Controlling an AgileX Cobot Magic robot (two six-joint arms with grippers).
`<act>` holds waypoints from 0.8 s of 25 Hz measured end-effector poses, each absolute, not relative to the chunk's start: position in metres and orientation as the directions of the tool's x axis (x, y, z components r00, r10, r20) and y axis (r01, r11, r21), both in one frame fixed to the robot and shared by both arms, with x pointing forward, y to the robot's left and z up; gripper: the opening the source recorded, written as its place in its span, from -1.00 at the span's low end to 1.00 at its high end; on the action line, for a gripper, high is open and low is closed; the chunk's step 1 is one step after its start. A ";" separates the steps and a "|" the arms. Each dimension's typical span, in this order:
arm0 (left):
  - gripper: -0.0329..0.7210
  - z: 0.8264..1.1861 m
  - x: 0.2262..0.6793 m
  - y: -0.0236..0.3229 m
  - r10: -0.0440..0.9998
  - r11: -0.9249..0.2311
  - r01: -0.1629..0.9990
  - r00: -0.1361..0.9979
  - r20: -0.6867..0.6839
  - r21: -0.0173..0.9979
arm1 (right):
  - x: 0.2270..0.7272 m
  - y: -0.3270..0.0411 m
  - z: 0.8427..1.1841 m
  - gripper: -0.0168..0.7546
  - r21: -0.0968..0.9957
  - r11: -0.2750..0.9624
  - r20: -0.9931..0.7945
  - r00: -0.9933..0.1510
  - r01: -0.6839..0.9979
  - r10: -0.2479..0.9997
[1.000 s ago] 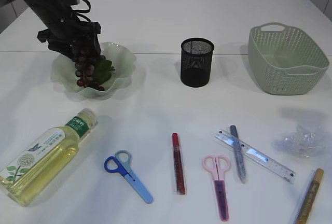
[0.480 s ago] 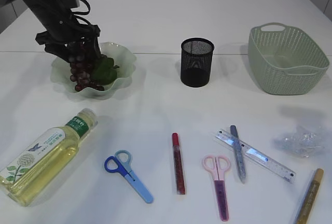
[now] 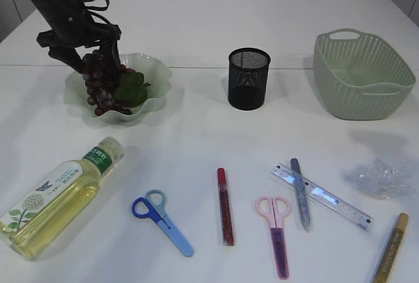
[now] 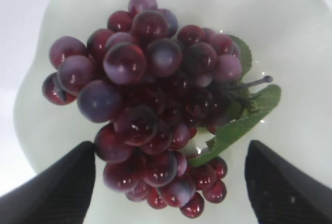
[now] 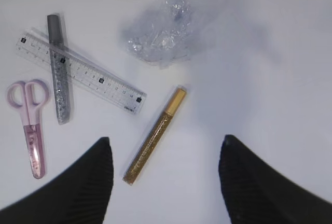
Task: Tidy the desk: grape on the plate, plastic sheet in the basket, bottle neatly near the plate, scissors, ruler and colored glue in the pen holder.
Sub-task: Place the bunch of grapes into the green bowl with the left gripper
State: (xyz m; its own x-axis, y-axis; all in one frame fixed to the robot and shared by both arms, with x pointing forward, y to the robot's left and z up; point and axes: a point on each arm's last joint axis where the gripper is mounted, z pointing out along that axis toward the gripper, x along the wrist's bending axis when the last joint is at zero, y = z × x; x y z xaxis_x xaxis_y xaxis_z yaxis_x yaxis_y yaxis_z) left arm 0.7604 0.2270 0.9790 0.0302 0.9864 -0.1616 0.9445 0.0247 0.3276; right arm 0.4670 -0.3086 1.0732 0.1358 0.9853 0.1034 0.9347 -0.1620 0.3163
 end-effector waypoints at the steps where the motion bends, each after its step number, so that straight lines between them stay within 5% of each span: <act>1: 0.82 0.981 0.760 0.227 0.986 0.026 0.944 0.031 -0.166 0.328 | 0.468 -0.309 1.072 0.35 0.316 -0.162 0.103 0.136 0.935 0.985; 8: 0.78 0.988 0.757 0.226 0.985 0.022 0.947 0.034 -0.169 0.320 | 0.477 -0.310 1.061 0.35 0.283 -0.164 0.096 0.142 0.945 0.985; 20: 0.70 1.048 0.742 0.228 0.984 0.023 0.906 0.054 -0.169 0.423 | 0.498 -0.312 1.043 0.35 0.259 -0.169 0.092 0.150 0.951 0.984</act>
State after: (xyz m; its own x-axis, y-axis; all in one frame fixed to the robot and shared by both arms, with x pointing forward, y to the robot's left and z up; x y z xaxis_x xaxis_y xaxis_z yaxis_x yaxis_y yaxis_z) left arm 0.7423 0.2281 1.0484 0.0537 0.9841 -0.1694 0.9058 0.0234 0.4230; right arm 0.4983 -0.3118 1.0427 0.1500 0.9844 0.0918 0.9509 -0.1690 0.2593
